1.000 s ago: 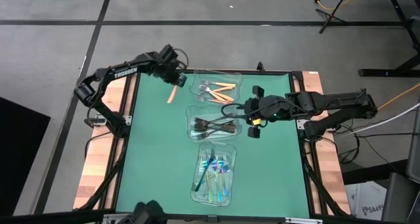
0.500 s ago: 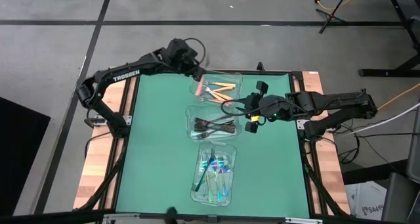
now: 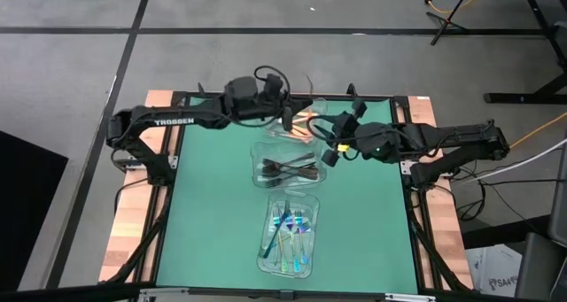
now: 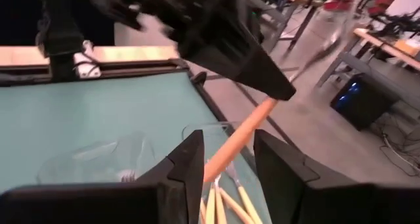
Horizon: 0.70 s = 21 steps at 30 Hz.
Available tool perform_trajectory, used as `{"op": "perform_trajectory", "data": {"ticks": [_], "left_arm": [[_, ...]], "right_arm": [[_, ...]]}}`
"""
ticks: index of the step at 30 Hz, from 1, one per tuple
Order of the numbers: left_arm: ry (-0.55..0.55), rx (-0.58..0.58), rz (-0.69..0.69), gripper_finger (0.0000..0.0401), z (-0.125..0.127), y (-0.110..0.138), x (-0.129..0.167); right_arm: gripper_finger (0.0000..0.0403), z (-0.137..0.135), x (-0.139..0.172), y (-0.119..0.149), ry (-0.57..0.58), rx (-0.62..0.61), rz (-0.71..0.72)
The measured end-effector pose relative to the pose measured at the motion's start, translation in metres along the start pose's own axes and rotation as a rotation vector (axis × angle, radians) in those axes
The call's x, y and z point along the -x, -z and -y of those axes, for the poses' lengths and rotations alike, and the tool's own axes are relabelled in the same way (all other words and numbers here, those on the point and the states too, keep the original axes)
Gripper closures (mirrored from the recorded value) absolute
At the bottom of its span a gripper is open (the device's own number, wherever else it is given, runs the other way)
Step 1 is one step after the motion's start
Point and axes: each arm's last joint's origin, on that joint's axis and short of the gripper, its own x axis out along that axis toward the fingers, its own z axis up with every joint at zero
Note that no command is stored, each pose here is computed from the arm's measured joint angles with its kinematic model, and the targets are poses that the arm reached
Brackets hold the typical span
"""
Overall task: Sort silverware by color (type)
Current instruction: Put the yellow fork into the top transparent bin
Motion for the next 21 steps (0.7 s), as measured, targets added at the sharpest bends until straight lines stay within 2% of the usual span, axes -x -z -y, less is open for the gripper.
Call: {"op": "perform_trajectory", "data": {"ticks": [8,16,21], "left_arm": [[0.084,-0.050,0.173,0.0384,0.042,0.001,0.003],[0.071,-0.076,0.197,0.0383,0.058,0.008,0.006],[0.063,-0.080,0.201,0.0382,0.064,0.011,0.007]], "right_arm": [[0.0281,0.001,0.000,-0.004,0.031,-0.032,0.039],[0.0281,0.001,0.000,-0.006,0.056,-0.043,0.051],[0.0281,0.000,0.000,-0.006,0.007,-0.041,0.050]]}}
